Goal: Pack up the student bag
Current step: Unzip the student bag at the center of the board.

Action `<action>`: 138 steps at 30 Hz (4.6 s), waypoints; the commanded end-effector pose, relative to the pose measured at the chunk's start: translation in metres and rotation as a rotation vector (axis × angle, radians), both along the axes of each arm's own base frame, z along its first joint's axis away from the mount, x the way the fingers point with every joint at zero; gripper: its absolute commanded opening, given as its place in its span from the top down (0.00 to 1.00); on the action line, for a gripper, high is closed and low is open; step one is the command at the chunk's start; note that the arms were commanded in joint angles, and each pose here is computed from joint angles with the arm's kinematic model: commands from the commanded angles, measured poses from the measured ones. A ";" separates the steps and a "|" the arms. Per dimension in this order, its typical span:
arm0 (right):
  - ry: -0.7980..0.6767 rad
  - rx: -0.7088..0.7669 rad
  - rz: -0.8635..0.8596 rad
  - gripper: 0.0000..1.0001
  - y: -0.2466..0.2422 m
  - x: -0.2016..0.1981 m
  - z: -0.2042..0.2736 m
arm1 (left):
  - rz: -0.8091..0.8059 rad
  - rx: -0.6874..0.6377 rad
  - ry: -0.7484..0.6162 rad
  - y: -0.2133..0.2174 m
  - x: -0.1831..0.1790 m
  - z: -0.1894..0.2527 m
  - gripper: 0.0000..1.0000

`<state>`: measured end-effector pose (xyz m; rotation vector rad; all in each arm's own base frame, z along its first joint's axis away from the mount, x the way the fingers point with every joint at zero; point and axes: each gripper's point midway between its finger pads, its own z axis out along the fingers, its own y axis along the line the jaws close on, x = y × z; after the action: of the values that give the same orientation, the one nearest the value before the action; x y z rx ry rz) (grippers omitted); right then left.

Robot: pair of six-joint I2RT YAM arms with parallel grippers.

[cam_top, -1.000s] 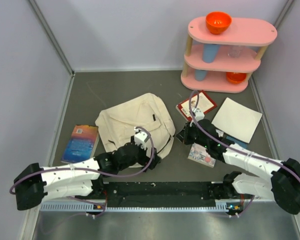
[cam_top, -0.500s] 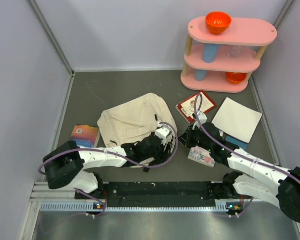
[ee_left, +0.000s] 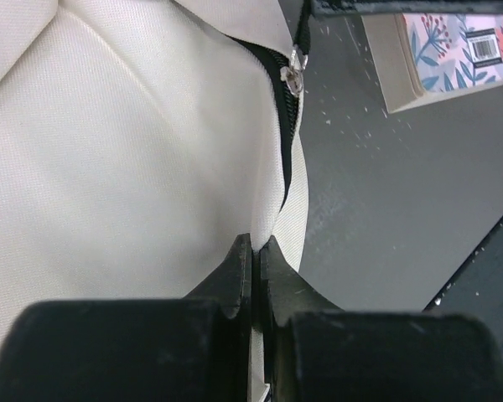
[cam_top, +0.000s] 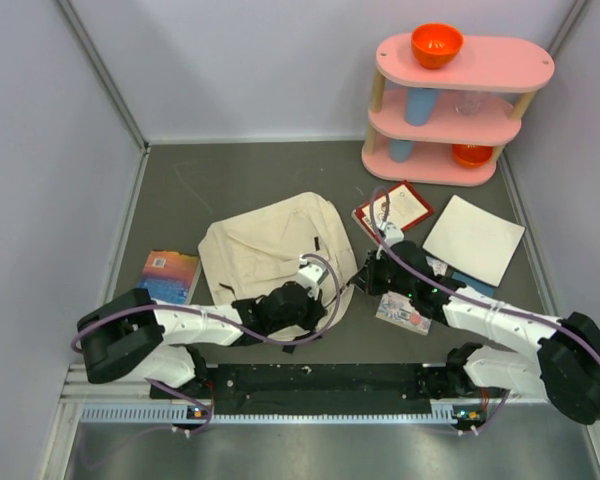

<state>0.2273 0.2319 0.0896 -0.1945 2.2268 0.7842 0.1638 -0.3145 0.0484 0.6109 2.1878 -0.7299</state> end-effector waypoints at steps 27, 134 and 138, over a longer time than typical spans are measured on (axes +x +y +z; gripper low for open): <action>-0.097 -0.040 -0.048 0.40 0.005 0.044 0.044 | -0.015 0.030 -0.048 0.011 -0.047 0.007 0.25; 0.215 0.019 -0.397 1.00 -0.034 -0.029 -0.075 | 0.598 0.048 -0.244 0.169 0.100 0.129 1.00; 0.236 -0.002 -0.419 1.00 -0.039 -0.030 -0.085 | 0.666 0.083 -0.258 0.189 0.103 0.131 1.00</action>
<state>0.2012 0.2660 0.0838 0.2684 2.1981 1.0675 0.2305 -0.1962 0.1503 0.2435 2.1042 -0.5360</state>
